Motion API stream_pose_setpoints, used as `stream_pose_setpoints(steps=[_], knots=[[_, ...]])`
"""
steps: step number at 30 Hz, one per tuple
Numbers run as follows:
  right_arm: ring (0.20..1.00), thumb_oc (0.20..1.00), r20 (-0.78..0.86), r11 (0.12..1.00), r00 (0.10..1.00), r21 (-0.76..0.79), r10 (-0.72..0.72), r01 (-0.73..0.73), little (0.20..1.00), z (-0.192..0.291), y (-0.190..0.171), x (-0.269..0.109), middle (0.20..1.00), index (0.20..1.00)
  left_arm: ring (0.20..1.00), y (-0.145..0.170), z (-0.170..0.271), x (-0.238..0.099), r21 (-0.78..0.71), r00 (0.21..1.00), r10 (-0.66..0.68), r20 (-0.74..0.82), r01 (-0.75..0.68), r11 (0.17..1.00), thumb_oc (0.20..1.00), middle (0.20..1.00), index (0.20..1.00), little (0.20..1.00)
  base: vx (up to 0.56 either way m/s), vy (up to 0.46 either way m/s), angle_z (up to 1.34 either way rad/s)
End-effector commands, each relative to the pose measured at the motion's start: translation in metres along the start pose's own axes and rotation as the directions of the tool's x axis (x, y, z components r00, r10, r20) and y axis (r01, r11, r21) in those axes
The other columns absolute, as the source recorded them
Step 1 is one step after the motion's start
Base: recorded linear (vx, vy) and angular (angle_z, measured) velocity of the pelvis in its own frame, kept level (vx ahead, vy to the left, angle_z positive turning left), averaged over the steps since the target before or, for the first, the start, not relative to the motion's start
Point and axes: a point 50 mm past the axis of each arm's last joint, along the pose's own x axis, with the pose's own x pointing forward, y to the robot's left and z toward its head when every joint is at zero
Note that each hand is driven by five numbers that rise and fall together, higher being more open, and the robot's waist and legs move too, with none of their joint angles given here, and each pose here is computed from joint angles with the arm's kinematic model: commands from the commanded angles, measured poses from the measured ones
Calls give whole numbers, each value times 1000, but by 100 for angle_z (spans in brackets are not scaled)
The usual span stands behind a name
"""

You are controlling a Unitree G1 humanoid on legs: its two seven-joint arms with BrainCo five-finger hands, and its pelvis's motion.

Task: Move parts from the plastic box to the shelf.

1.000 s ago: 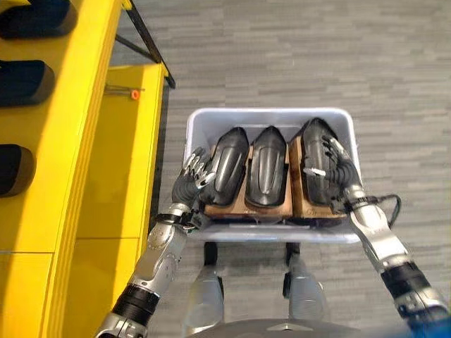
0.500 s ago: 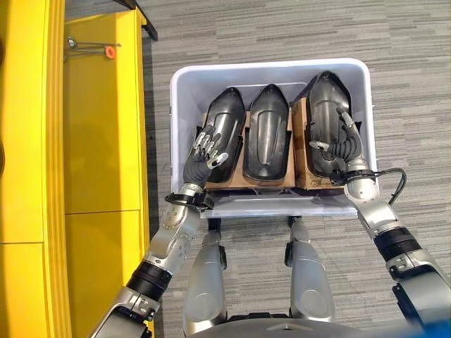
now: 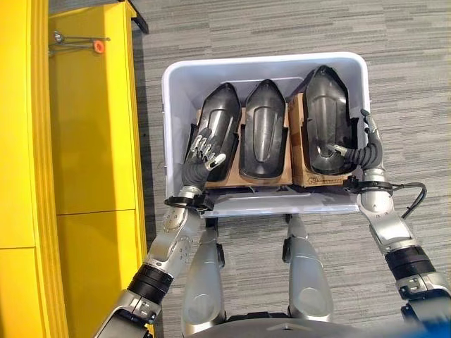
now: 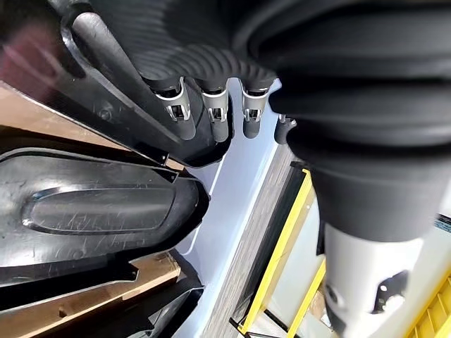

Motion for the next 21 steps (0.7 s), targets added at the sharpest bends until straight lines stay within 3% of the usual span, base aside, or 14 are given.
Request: stream_pose_setpoints(steps=[1, 21], knots=[[1000, 1000, 115, 995, 988, 4, -102, 102, 1000, 17, -22, 10, 1000, 1000, 1000, 5, 14, 0, 40, 996, 0, 86, -4, 999, 1000, 1000, 1000, 1000, 0, 0, 0], [1000, 1000, 3, 992, 992, -21, -123, 123, 1000, 1, -9, 29, 1000, 1000, 1000, -6, 14, 4, 13, 996, -32, 85, 31, 999, 1000, 1000, 1000, 1000, 0, 0, 0]])
